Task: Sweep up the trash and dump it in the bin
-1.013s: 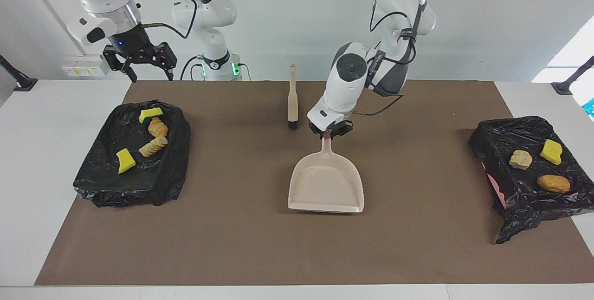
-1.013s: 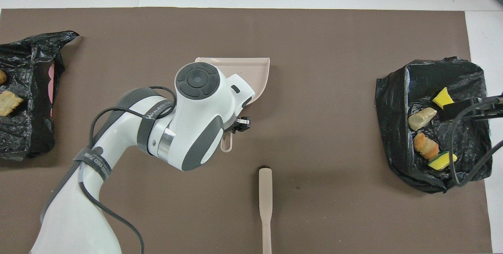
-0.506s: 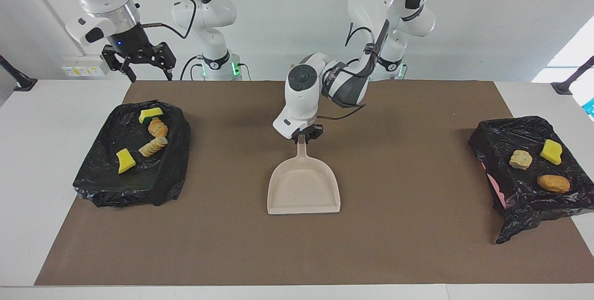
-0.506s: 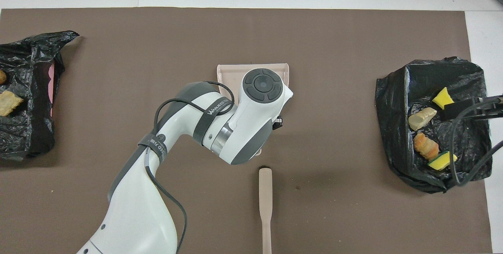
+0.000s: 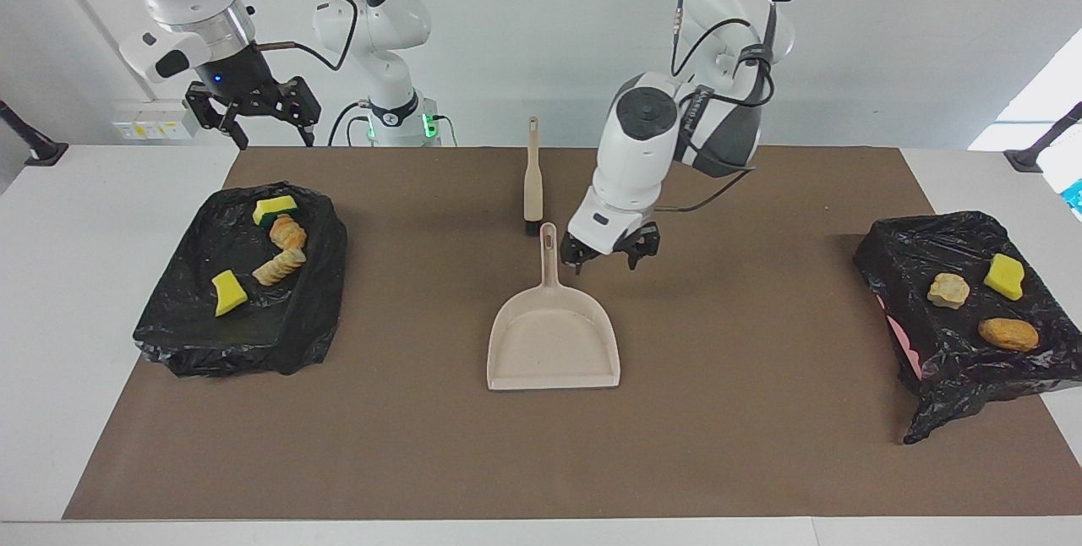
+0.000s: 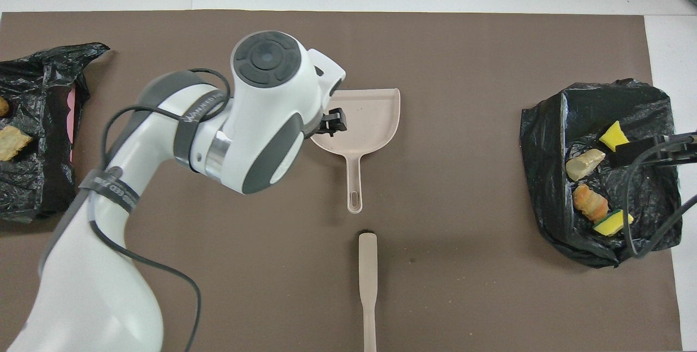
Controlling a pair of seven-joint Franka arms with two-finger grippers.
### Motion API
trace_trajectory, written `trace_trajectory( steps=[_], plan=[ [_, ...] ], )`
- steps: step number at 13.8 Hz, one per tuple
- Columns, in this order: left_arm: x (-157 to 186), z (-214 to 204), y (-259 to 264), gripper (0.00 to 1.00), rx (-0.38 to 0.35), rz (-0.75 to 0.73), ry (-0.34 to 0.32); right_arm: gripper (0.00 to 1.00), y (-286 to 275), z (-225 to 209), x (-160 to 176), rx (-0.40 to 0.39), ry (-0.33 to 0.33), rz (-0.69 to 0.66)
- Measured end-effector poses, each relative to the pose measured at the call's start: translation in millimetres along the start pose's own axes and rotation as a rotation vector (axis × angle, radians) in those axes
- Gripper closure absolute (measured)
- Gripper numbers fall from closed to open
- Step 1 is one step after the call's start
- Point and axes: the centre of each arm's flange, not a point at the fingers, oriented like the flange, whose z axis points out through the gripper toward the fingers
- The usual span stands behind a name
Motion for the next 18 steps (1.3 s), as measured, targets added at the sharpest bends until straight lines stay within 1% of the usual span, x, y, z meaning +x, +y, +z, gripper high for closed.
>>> trace_trajectory(
  steps=[2, 4, 7, 9, 11, 14, 16, 18],
  plan=[
    [29, -3, -47, 0.0, -0.001, 0.014, 0.003, 0.0, 0, 0, 0, 0.0, 0.0, 0.0],
    [47, -9, -85, 0.0, -0.004, 0.034, 0.013, 0.0, 0, 0, 0, 0.0, 0.0, 0.0],
    [65, -30, -143, 0.0, -0.003, 0.082, 0.019, 0.0, 1, 0, 0, -0.001, 0.0, 0.002],
    [69, -53, -187, 0.0, -0.001, 0.114, 0.016, 0.0, 2, 0, 0, -0.001, 0.0, 0.004],
    [65, -81, -227, 0.0, 0.001, 0.151, 0.007, 0.0, 3, 0, 0, -0.001, 0.0, 0.005],
    [47, -120, -264, 0.0, 0.002, 0.202, -0.007, 0.0, 3, 0, 0, -0.001, 0.0, 0.005],
    [31, -143, -278, 0.0, 0.006, 0.217, -0.025, 0.0, 3, 0, 0, -0.001, 0.0, 0.005],
    [17, -162, -282, 0.0, 0.027, 0.23, -0.029, 0.0, 3, 0, 0, -0.001, 0.0, 0.005]
  ],
)
